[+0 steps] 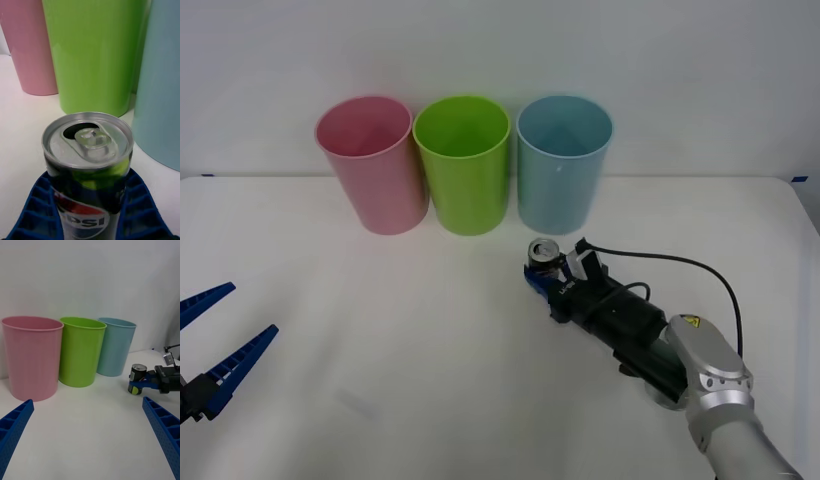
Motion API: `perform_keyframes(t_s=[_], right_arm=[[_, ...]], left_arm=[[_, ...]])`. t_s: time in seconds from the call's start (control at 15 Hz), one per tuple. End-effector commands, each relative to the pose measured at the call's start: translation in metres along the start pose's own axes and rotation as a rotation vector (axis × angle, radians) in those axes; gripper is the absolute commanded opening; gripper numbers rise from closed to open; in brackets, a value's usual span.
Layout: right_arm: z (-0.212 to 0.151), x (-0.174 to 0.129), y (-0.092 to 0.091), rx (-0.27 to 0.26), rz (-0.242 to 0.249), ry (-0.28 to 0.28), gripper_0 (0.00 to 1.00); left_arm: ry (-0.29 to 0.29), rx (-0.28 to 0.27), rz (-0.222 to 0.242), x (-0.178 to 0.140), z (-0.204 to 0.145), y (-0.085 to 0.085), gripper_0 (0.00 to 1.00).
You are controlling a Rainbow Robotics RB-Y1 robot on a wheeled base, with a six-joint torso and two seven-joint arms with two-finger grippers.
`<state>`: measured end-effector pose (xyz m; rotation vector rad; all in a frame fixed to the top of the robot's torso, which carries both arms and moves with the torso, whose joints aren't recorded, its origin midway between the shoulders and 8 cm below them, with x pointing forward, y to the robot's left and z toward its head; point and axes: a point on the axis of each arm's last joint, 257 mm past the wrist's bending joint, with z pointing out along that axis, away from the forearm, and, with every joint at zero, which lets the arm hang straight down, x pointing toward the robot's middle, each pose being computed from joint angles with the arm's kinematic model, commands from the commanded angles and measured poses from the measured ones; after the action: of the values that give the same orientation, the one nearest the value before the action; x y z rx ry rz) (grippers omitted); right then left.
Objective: Grasp the object on the table and drop it into the matching bin: aluminum can to the light blue bin, PET bottle to the pink bin.
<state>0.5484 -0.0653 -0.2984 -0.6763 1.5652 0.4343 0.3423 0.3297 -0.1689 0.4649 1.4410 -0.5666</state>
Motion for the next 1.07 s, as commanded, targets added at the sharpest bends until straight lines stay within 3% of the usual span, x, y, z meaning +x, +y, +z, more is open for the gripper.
perform_keyframes(t_s=[0.07,0.67,1.07], right_arm=[[-0.002,-0.002,-0.003,0.001,0.013,-0.01,0.0],[-0.044,-0.043,-0.013,0.005,0.019,-0.114,0.0],[-0.088,-0.107,-0.009,-0.043,0.131,-0.199,0.0]], left_arm=[[0.0,0.0,0.0,0.0,0.0,0.0,1.0],[0.0,0.0,0.0,0.0,0.0,0.0,1.0],[0.0,0.0,0.0,0.0,0.0,0.0,1.0]])
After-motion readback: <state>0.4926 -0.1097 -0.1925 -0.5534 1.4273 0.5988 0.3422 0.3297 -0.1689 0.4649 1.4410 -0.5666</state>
